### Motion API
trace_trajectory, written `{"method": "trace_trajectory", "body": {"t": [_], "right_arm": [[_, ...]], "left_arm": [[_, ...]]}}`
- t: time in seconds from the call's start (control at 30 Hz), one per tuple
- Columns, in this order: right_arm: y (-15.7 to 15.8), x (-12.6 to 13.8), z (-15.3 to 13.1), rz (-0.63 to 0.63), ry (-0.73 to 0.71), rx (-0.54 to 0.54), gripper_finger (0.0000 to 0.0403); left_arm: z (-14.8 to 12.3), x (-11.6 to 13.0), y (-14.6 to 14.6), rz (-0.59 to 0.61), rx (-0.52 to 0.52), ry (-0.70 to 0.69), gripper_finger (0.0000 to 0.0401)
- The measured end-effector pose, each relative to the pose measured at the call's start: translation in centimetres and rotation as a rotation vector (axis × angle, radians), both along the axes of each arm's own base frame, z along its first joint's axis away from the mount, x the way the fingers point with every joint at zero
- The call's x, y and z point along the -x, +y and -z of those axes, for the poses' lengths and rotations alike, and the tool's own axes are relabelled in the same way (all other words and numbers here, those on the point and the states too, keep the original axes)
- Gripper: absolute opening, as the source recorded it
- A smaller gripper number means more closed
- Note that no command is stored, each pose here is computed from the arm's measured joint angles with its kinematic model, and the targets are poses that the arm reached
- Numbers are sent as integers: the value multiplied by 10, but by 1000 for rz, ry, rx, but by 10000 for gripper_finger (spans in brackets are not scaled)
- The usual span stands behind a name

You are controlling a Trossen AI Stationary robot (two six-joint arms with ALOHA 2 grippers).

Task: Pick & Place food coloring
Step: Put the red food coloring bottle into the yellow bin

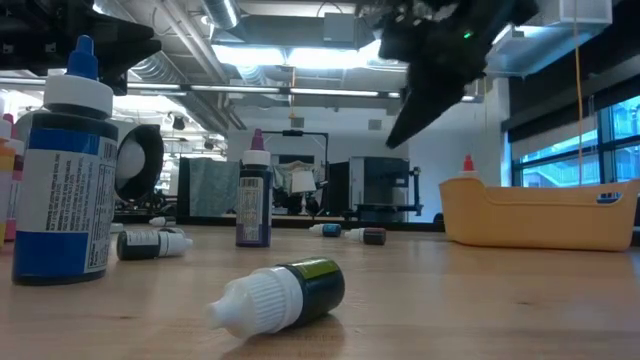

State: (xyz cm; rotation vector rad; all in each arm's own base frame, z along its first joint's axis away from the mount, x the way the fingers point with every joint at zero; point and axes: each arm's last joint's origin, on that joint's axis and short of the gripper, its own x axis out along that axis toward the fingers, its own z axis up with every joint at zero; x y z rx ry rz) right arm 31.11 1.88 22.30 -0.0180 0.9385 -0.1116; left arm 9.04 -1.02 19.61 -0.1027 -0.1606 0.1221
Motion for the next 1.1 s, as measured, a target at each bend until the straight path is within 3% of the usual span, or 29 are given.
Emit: {"method": "trace_trajectory", "body": {"t": [0.37, 0.5, 0.63, 0.83, 0.93, 1.1], "right_arm": [[2, -34, 49, -8, 126, 55, 136], [0, -39, 65, 17, 153, 138, 136], [-1, -41, 70, 40, 158, 172, 136], [-2, -42, 70, 30, 152, 139, 142], [-5, -43, 71, 36, 144, 73, 162], [-9, -43, 70, 42, 148, 113, 202]], "left_arm": [[0, 0, 0, 0, 0, 0, 102], [0, 0, 0, -1, 0, 0, 104], [0, 0, 0, -2, 0, 0, 106], [0, 0, 0, -2, 0, 0, 103], [0, 0, 0, -2, 0, 0, 103], [0, 0, 0, -2, 0, 0, 102]]}}
